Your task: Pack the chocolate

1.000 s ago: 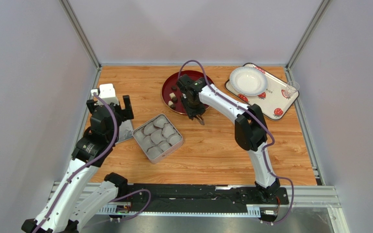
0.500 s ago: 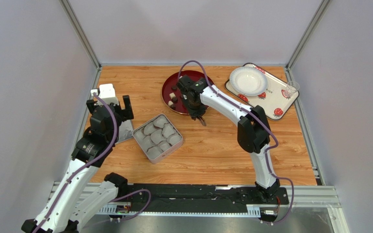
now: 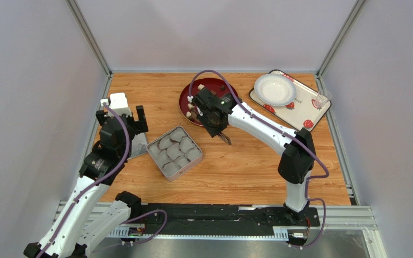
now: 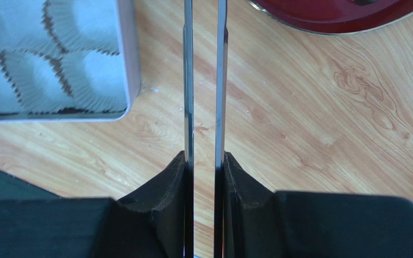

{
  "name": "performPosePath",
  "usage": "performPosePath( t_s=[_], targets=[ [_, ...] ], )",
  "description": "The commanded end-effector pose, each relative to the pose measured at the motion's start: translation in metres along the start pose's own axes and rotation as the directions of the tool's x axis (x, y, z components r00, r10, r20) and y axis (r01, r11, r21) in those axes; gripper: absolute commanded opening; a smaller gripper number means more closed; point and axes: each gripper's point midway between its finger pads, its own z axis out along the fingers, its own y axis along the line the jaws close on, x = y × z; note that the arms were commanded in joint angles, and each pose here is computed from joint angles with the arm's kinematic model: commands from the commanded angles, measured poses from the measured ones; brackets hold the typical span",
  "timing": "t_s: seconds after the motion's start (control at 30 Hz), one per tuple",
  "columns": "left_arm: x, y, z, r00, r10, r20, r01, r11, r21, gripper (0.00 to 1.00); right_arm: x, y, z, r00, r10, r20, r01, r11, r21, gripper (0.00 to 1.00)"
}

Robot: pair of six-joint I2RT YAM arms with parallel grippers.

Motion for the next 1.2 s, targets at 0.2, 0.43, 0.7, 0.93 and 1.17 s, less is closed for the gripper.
performPosePath(
  t_s=[0.2, 0.43, 0.7, 0.93, 1.17],
  targets=[
    [-0.006, -0.002, 0.001, 1.000, -0.015, 0.028, 0.015, 1.000, 0.003, 0.98, 0.009, 0.057, -0.050, 0.972, -0.196, 0.131, 0.210, 0.972, -0.104, 0.18],
    [-0.004, -0.001, 0.004, 1.000, -0.006, 0.024, 0.006, 1.000, -0.010, 0.98, 0.047, 0.113, -0.058, 0.933, -0.333, 0.140, 0.357, 0.906, -0.228, 0.18],
    [0.000, 0.000, 0.009, 1.000, 0.004, 0.015, -0.003, 1.000, -0.028, 0.98, 0.070, 0.142, -0.044, 0.895, -0.424, 0.138, 0.446, 0.844, -0.298, 0.18],
    [0.000, 0.000, 0.008, 1.000, 0.005, 0.015, -0.005, 1.000, -0.025, 0.98, 0.083, 0.150, -0.033, 0.870, -0.482, 0.106, 0.490, 0.817, -0.306, 0.19],
    [0.000, 0.000, 0.008, 1.000, 0.003, 0.016, -0.002, 1.000, -0.026, 0.98, 0.090, 0.144, -0.025, 0.851, -0.520, 0.077, 0.518, 0.806, -0.285, 0.23]
  ],
)
